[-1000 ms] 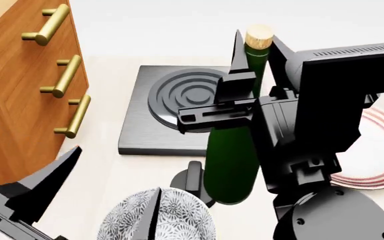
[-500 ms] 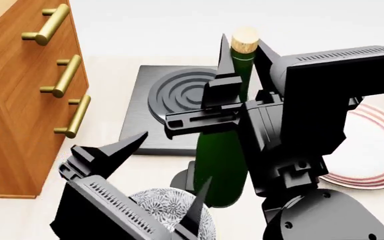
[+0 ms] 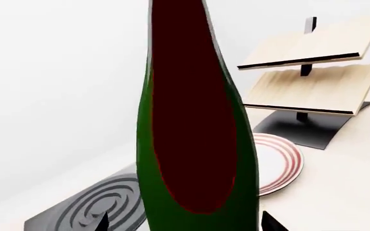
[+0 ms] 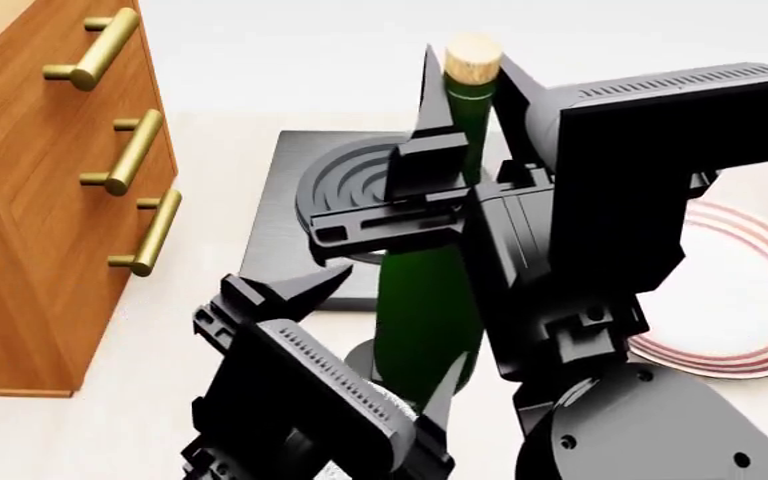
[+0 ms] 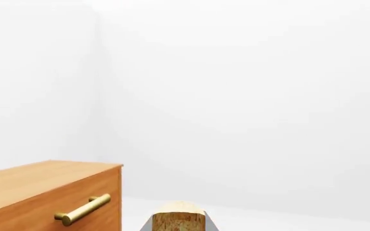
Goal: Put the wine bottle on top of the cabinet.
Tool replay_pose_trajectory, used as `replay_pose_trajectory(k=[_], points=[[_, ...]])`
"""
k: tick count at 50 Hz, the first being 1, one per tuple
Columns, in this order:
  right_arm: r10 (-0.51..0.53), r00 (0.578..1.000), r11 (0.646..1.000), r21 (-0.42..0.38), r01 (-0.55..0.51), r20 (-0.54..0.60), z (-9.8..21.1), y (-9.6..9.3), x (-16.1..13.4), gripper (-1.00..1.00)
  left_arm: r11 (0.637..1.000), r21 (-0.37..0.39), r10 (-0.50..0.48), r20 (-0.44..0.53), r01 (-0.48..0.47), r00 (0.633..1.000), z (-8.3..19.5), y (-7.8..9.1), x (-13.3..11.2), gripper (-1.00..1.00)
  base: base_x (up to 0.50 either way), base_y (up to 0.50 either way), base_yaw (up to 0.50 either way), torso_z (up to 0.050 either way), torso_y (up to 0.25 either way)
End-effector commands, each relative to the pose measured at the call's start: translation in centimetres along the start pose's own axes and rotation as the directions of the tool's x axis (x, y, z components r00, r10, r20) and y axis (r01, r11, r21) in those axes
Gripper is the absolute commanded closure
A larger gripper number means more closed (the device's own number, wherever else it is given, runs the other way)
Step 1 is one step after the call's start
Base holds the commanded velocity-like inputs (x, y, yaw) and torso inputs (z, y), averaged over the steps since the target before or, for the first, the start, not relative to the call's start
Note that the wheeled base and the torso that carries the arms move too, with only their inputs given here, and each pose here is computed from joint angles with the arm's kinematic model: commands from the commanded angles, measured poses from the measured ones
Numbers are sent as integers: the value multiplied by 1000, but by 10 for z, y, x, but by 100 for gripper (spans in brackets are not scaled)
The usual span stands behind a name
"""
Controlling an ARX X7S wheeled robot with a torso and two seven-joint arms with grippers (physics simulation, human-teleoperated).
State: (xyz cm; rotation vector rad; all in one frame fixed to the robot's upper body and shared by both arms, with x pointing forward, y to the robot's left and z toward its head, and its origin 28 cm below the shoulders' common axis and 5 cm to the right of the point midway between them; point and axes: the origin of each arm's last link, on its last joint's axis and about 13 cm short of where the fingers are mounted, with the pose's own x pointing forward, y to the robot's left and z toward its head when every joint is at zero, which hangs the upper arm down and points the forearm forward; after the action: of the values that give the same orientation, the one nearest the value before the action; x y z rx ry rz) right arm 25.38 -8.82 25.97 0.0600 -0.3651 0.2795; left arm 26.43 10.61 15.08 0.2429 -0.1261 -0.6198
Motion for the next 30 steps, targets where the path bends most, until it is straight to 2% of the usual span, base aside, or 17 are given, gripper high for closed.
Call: replay_pose_trajectory(k=[1, 9, 19, 20, 30], points=[[9, 998, 1000, -1, -9, 62, 12, 0, 2, 100, 997, -69, -26, 10, 27, 1000, -3, 1, 16, -100, 0, 0, 0, 0, 0], [11, 998, 1000, 3, -11, 64, 10, 0, 1, 100, 993, -119, -12, 51, 18, 999, 0, 4, 23, -100, 0, 0, 0, 2, 0], [9, 998, 1000, 4, -9, 58, 8, 0, 0, 100, 993, -118, -16, 67, 24, 998, -2, 3, 24, -100, 0, 0, 0, 0, 1], [7, 998, 1000, 7, -8, 58, 8, -1, 0, 100, 992, -122, -19, 68, 27, 997, -2, 2, 23, 100, 0, 0, 0, 0, 0], [4, 999, 1000, 15, -5, 53, 5, 0, -2, 100, 993, -111, -26, 69, 33, 997, -4, 1, 21, 100, 0, 0, 0, 0, 1]])
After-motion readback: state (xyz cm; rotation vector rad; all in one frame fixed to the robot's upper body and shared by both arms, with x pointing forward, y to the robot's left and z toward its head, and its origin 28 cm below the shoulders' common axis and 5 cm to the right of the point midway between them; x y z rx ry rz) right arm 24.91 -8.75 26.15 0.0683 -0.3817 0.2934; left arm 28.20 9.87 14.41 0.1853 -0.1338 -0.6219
